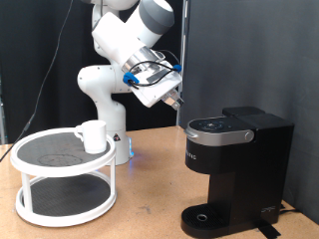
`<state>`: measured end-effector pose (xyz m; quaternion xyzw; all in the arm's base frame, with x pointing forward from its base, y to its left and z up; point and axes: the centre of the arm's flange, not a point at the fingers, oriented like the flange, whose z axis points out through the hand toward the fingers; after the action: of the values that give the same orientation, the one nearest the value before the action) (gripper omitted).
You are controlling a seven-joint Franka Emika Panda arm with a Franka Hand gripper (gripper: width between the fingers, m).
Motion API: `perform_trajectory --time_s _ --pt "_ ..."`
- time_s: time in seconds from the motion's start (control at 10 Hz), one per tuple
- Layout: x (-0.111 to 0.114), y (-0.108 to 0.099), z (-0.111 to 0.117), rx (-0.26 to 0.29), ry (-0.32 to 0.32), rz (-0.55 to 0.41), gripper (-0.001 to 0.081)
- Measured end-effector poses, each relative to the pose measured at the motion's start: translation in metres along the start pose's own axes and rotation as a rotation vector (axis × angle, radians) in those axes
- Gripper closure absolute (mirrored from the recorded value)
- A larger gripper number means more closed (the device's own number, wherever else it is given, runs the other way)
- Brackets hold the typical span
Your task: Make a cup of coffee with the keurig machine
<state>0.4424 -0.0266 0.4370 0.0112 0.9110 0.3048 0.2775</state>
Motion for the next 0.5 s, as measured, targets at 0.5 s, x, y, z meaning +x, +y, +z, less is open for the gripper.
perform_trajectory --time_s 0.5 --pt "0.019 -0.027 -0.025 -0.104 0.211 -0.039 0.0806"
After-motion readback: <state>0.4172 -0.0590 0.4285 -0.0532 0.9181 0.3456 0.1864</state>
